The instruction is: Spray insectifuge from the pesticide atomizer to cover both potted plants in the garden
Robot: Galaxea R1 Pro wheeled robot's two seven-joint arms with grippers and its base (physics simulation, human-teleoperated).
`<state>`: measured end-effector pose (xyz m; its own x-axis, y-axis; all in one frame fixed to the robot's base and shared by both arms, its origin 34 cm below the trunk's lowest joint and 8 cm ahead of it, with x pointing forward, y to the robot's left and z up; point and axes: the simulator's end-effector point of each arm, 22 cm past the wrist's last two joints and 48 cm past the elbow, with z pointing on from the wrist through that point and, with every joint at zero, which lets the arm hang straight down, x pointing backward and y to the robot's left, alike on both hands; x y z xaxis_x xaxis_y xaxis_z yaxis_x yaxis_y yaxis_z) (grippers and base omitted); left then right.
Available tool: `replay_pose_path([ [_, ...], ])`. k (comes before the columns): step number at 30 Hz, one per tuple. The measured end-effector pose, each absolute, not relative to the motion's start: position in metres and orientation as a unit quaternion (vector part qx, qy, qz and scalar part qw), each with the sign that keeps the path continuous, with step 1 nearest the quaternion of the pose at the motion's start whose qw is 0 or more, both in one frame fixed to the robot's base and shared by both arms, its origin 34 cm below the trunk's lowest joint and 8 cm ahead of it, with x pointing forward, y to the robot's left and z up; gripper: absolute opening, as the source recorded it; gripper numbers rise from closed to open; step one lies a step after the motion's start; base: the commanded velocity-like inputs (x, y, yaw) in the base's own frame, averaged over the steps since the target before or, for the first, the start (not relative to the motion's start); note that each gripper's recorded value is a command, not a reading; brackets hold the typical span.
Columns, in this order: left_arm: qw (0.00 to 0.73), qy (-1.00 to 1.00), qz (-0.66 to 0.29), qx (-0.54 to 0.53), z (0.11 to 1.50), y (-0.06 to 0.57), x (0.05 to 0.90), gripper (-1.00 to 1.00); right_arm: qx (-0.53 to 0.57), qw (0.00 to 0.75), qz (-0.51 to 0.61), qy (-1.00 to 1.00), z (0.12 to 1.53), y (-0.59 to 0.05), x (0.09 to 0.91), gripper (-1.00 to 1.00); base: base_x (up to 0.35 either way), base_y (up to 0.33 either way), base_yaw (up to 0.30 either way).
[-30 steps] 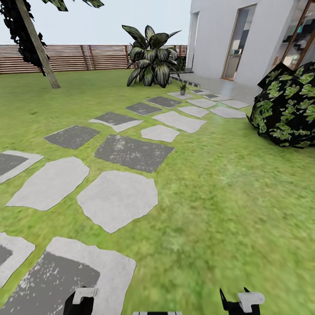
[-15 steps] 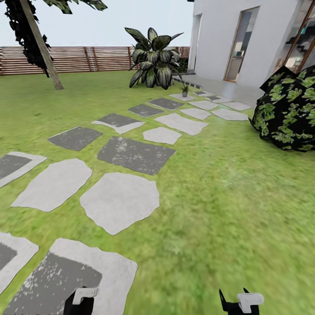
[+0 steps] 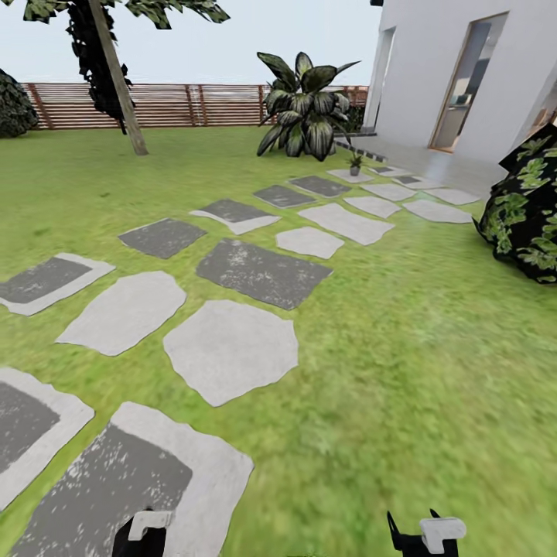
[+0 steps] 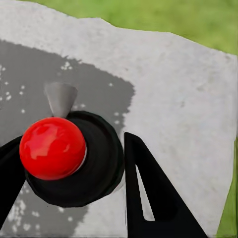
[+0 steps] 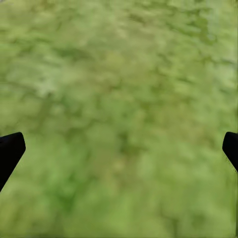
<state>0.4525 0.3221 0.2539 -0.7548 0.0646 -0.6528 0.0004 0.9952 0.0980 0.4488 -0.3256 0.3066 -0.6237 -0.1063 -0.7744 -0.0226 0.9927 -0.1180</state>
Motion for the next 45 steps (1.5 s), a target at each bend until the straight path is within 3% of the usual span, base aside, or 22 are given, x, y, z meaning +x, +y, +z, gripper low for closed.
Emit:
replay_pose_path([
  [18, 0.354, 0.934, 0.045, 0.017, 0.257, 0.322, 0.456, -1.00, -0.035, 0.435, -0.043, 0.899, 0.308, -0.319, 0.451, 1.00, -0.211, -0.186, 0.262],
  [35, 0.358, 0.933, 0.045, 0.017, 0.260, 0.322, 0.458, -1.00, -0.034, 0.433, -0.040, 0.900, 0.307, -0.315, 0.448, 1.00, -0.306, -0.009, 0.267],
  [45, 0.361, 0.931, 0.046, 0.017, 0.262, 0.322, 0.460, -1.00, -0.034, 0.436, -0.040, 0.899, 0.309, -0.315, 0.450, 1.00, -0.043, 0.000, 0.267],
])
